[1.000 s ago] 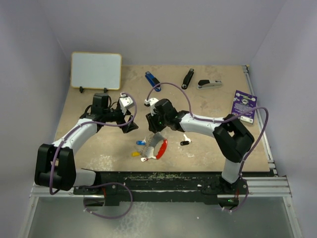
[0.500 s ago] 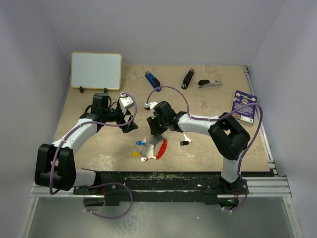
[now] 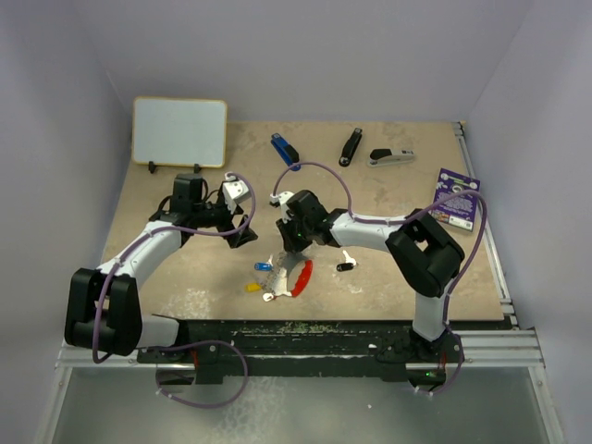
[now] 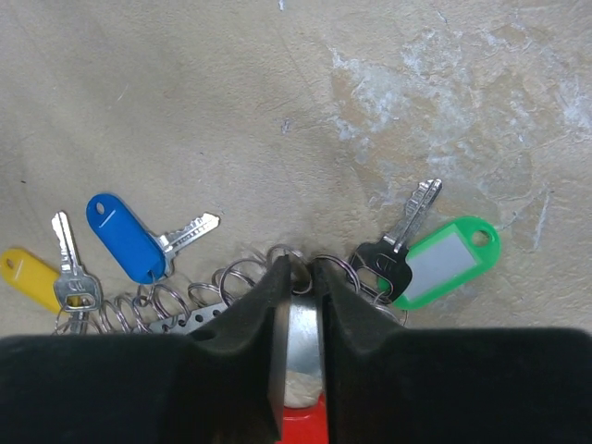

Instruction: Put the keys on the keyring

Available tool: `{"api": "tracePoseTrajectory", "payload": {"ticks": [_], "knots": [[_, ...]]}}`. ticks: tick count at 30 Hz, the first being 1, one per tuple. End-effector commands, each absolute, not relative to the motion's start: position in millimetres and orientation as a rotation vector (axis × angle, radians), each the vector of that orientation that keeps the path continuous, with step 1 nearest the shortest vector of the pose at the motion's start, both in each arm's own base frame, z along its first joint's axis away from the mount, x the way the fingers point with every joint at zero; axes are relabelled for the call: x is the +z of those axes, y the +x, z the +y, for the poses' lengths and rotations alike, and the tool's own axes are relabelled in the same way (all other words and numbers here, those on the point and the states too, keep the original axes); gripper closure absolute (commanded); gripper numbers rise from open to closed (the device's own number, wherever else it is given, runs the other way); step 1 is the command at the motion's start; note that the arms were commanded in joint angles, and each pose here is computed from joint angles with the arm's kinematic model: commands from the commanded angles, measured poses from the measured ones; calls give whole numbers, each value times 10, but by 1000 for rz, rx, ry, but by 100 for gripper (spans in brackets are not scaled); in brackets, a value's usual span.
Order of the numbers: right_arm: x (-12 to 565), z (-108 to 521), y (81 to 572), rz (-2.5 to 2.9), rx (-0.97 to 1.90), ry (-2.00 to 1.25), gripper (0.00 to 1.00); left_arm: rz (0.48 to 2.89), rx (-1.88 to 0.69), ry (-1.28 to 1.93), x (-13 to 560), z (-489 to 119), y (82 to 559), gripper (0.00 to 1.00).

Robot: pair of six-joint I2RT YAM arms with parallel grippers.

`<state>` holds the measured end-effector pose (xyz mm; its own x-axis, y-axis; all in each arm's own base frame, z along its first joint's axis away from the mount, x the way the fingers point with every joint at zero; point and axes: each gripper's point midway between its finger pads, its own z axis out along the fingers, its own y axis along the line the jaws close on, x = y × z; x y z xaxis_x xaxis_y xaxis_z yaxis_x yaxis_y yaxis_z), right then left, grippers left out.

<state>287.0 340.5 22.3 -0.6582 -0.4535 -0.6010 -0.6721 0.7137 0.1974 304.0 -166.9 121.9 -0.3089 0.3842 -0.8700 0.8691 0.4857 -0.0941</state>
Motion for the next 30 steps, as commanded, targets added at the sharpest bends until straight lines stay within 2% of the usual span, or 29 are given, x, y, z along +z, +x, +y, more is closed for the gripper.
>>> {"api": "tracePoseTrajectory", "payload": {"ticks": [1, 6, 15, 21, 30], "knots": [[281, 3459, 2897, 2363, 568, -861, 86, 1850, -731, 1045, 1336, -1701, 3057, 2], [278, 3462, 2903, 2365, 567, -852, 100, 1858, -720, 1040, 1321, -1687, 3069, 2], [414, 3491, 2872, 2315, 625, -823, 100, 1840, -731, 1051, 1378, -1704, 3046, 2], [473, 3510, 2767, 2257, 726, -779, 100, 1734, -900, 1122, 1433, -1916, 2980, 2], [717, 3550, 2707, 2123, 848, -700, 100, 1730, -1036, 1199, 1189, -2360, 3081, 2]]}}
